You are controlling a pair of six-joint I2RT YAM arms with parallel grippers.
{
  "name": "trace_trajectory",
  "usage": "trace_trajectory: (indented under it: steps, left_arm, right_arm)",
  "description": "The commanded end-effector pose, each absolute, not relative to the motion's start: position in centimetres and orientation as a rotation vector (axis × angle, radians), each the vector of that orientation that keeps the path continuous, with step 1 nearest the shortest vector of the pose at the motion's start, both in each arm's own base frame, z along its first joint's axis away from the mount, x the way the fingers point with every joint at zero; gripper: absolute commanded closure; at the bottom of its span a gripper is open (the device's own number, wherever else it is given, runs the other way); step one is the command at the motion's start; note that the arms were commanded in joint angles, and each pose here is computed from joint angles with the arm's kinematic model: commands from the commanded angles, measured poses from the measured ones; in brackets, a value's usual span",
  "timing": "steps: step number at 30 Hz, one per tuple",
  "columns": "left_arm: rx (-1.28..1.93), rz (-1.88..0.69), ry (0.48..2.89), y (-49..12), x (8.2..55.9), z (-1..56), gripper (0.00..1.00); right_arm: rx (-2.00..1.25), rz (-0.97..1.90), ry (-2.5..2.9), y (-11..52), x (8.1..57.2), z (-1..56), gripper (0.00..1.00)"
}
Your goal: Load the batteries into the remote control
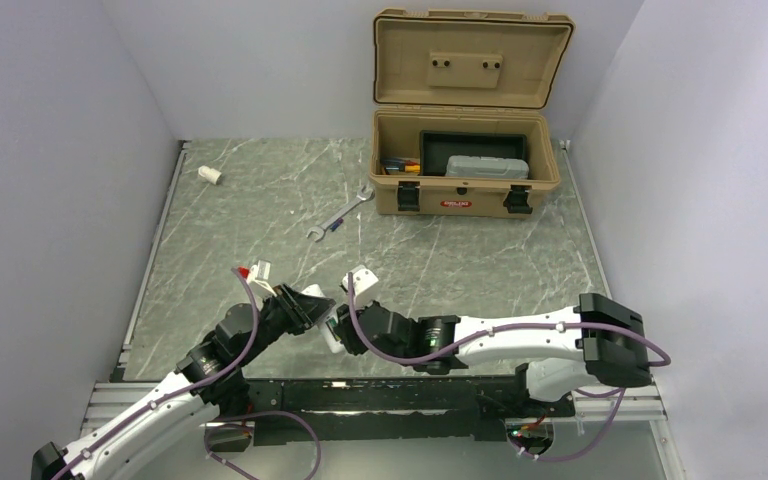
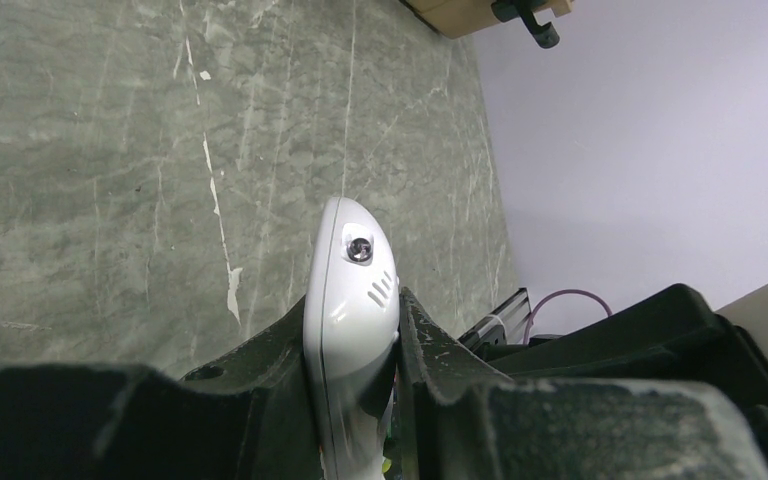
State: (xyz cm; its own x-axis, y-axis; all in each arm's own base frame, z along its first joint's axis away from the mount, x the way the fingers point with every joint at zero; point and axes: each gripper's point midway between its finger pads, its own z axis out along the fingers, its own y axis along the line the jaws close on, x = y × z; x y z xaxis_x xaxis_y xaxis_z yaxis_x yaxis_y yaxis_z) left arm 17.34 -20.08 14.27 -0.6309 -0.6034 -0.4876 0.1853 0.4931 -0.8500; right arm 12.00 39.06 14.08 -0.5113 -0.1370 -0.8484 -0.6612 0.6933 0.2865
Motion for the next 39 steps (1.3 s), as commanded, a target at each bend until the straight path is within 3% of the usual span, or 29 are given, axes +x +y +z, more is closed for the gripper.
trace_trajectory:
  steps: [1,25,39]
  left_arm:
    - [-0.337,-1.294,1.809,-20.3,17.6,18.2,1.00]
    - [-0.324,-1.271,1.825,-20.4,17.7,18.2,1.00]
    - [-0.333,-1.259,1.832,-20.3,17.9,17.9,1.00]
  right_arm:
    - [-0.581,0.793,2.024,40.1,12.2,15.2,0.72]
    - [-0.695,0.569,2.136,41.6,12.9,12.3,0.75]
    - [-0.707,0.546,2.164,41.7,12.9,11.0,0.92]
